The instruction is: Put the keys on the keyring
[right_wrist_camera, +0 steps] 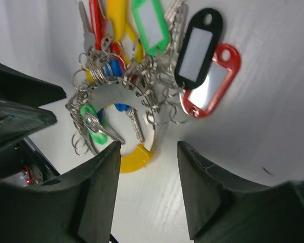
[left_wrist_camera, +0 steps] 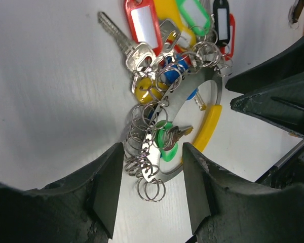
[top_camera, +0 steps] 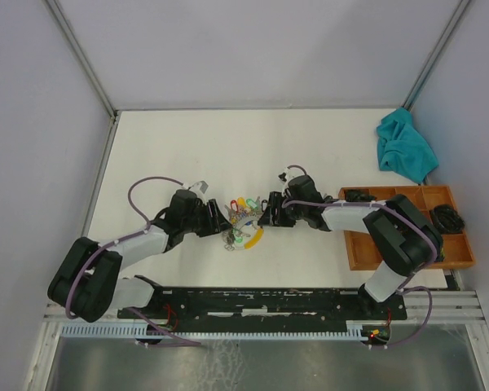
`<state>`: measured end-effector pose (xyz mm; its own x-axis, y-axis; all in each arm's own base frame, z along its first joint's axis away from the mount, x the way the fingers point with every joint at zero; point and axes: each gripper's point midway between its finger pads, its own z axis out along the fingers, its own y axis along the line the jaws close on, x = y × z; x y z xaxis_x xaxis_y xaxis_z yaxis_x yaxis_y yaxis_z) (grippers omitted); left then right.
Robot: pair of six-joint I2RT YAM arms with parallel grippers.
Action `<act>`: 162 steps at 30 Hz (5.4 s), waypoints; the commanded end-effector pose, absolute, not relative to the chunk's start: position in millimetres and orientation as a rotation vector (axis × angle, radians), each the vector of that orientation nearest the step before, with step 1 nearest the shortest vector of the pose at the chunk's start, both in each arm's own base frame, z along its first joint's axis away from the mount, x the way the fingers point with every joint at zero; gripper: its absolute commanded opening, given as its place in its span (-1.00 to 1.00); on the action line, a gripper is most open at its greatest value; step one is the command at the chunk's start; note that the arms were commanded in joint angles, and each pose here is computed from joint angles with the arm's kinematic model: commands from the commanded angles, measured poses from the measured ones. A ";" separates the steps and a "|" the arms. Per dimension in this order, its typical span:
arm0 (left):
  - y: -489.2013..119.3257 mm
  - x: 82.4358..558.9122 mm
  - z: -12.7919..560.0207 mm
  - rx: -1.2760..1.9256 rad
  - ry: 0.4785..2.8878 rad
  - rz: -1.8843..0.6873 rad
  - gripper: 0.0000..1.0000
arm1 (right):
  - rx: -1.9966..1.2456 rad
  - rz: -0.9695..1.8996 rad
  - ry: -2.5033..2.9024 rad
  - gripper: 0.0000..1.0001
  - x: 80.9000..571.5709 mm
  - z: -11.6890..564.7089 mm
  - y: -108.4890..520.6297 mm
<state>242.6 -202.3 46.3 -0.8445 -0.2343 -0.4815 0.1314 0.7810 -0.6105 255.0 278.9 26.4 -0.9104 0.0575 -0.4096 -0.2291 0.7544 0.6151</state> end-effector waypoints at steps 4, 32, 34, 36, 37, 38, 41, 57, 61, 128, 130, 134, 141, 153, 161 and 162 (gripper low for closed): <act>-215.0 239.2 41.3 -0.118 2.405 -1.010 0.10 | -0.073 1.088 2.476 0.07 272.3 22.8 313.6; -245.9 238.5 65.3 -0.134 2.199 -1.234 0.02 | -0.461 1.219 2.241 -0.99 259.9 139.2 328.7; -240.7 238.0 64.5 -0.124 2.209 -1.187 0.07 | -0.512 1.140 2.261 -0.99 260.6 138.5 321.4; -234.4 238.2 66.9 -0.101 2.208 -1.132 0.13 | -0.566 1.060 2.277 -0.99 260.7 141.3 314.2; -231.6 239.3 70.5 -0.083 2.199 -1.103 0.16 | -0.598 1.025 2.284 -0.99 259.4 144.0 311.8; -228.1 241.4 75.0 -0.069 2.183 -1.072 0.19 | -0.637 0.992 2.287 -0.99 257.6 147.1 310.4; -221.2 244.2 87.1 -0.019 2.147 -1.008 0.27 | -0.748 0.870 2.275 -0.99 253.7 160.0 309.3; -241.1 245.2 154.0 0.231 1.851 -1.131 0.36 | -1.122 0.658 2.203 -0.99 229.3 179.0 306.1; -250.8 238.6 163.4 0.326 1.808 -1.189 0.36 | -1.173 0.612 2.184 -0.99 230.8 187.7 300.3; -254.3 223.6 187.8 0.560 1.424 -1.095 -0.95 | -0.962 0.843 1.918 -0.03 235.9 250.9 264.9; -246.9 225.9 194.7 0.495 1.410 -1.078 -0.95 | -0.889 0.854 1.909 0.02 237.1 245.7 259.0; -235.7 228.9 207.9 0.403 1.379 -1.058 -0.95 | -0.747 0.892 1.928 0.02 241.9 225.6 256.5; -222.9 227.0 224.8 0.301 1.320 -1.067 -0.95 | -0.511 0.923 1.895 0.13 260.0 201.4 252.9; -216.1 221.4 240.9 0.235 1.251 -1.115 -0.95 | -0.556 1.217 1.826 0.17 255.8 196.7 290.9; -218.2 218.1 245.9 0.238 1.233 -1.146 -0.95 | -0.643 1.330 1.773 -0.24 245.9 205.9 303.8; -218.8 218.2 244.1 0.239 1.240 -1.147 -0.94 | -0.665 1.342 1.765 -0.39 243.1 207.7 304.6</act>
<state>223.1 -221.1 208.0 -0.1779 -0.4609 -0.8694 0.7432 0.5161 -0.4257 250.3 292.5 174.6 -0.5969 0.0427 -0.8012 -0.7146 0.4258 0.5550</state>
